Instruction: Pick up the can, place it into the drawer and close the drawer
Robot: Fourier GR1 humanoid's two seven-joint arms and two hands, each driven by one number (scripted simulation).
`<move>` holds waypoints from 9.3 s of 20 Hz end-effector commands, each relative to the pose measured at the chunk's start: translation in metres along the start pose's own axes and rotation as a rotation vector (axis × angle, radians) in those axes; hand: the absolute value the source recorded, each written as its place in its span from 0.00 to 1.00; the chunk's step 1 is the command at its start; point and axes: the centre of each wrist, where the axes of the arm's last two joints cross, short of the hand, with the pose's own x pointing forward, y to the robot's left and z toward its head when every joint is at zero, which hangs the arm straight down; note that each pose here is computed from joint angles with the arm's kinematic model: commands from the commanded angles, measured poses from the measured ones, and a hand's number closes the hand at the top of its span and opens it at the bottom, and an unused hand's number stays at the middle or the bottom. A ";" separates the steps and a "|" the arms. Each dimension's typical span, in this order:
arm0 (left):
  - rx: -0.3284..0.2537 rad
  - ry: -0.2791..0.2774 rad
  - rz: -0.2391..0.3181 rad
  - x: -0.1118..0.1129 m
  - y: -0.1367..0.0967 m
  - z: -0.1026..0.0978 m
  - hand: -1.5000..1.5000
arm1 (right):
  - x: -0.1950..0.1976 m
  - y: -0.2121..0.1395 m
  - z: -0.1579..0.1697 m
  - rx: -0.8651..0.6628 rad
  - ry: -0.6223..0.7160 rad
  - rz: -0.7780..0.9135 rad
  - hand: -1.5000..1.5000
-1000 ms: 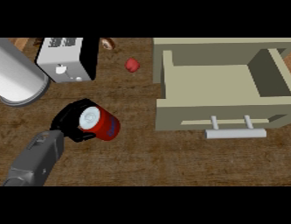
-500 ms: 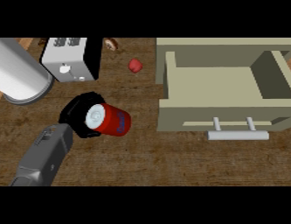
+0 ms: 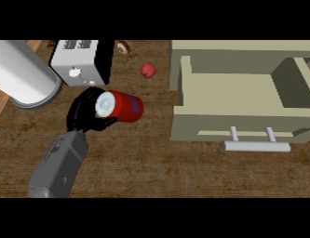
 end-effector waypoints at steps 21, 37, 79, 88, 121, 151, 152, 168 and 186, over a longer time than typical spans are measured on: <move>0.011 -0.170 -0.150 0.163 -0.174 -0.032 1.00 | -0.003 0.009 -0.013 0.026 -0.030 -0.023 0.00; -0.017 -0.147 -0.169 0.187 -0.264 -0.071 1.00 | -0.005 0.017 -0.019 0.019 -0.033 -0.041 0.00; 0.106 -0.053 -0.346 0.155 -0.325 -0.092 0.00 | 0.013 0.025 -0.036 0.087 -0.044 -0.040 0.00; 0.165 -0.069 -0.350 0.136 -0.307 -0.094 0.00 | 0.005 0.020 -0.042 0.085 -0.058 -0.056 0.00; 0.121 -0.135 -0.258 0.140 -0.320 -0.085 0.00 | 0.027 0.158 -0.159 0.257 -0.429 0.764 0.00; 0.192 -0.170 -0.308 0.203 -0.236 -0.075 0.00 | -0.145 0.240 -0.279 0.286 -0.360 1.331 0.00; 0.171 -0.143 -0.297 0.208 -0.226 -0.077 0.00 | -0.128 0.256 -0.295 0.290 -0.365 1.333 0.00; 0.150 -0.154 -0.282 0.243 -0.214 -0.063 0.00 | -0.131 0.254 -0.326 0.103 -0.418 1.355 0.00; 0.123 -0.162 -0.282 0.253 -0.218 -0.049 0.00 | -0.063 0.261 -0.372 0.155 -0.420 1.321 0.00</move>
